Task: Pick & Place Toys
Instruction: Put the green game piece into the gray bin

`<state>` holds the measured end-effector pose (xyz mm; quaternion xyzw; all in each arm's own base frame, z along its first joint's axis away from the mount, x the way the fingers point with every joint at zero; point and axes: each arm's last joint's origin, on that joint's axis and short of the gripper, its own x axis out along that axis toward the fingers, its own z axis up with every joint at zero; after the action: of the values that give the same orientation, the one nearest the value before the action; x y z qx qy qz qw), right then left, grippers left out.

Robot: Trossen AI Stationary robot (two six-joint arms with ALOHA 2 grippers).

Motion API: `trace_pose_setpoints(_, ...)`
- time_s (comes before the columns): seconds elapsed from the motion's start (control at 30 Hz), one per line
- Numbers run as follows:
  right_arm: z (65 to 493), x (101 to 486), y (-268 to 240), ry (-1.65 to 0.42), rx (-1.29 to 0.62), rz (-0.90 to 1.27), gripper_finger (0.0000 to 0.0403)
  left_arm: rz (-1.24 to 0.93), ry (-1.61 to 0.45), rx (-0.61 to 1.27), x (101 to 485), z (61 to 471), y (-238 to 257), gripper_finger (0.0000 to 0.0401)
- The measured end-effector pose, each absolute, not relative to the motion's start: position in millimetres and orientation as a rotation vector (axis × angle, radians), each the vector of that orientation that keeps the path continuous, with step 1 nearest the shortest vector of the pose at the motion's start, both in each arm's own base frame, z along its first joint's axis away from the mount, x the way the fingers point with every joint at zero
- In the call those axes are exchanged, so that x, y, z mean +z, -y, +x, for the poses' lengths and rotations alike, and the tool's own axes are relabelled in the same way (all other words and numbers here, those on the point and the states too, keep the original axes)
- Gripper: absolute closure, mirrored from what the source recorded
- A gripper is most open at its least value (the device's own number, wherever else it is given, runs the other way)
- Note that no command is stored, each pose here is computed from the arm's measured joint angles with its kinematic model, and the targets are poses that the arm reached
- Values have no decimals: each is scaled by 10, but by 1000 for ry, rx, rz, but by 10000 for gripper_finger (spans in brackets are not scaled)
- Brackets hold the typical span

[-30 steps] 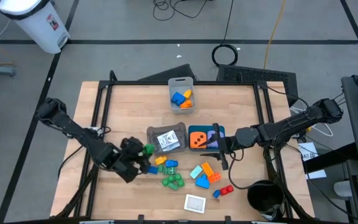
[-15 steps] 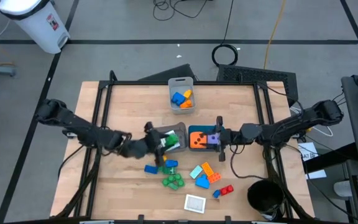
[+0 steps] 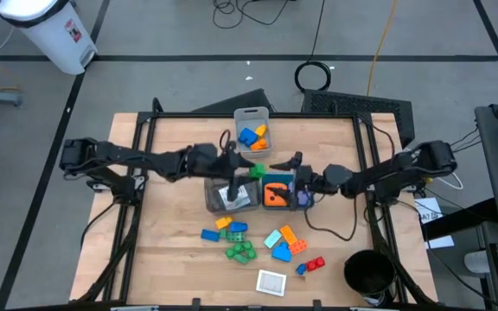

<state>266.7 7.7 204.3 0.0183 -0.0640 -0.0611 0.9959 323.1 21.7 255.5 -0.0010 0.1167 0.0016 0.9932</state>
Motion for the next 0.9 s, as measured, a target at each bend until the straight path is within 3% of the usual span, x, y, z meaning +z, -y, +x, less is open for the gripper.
trace_pose_setpoints(0.27,2847,2108,244,224,-66,94,77,30,-226,-25,2563,3220,-324,215)
trace_pose_setpoints(0.5,3167,2236,290,153,56,47,88,71,-214,-22,2572,3225,-328,215)
trace_pose_setpoints(0.9,3182,2425,327,206,38,15,160,143,-155,2,2687,3187,-363,216)
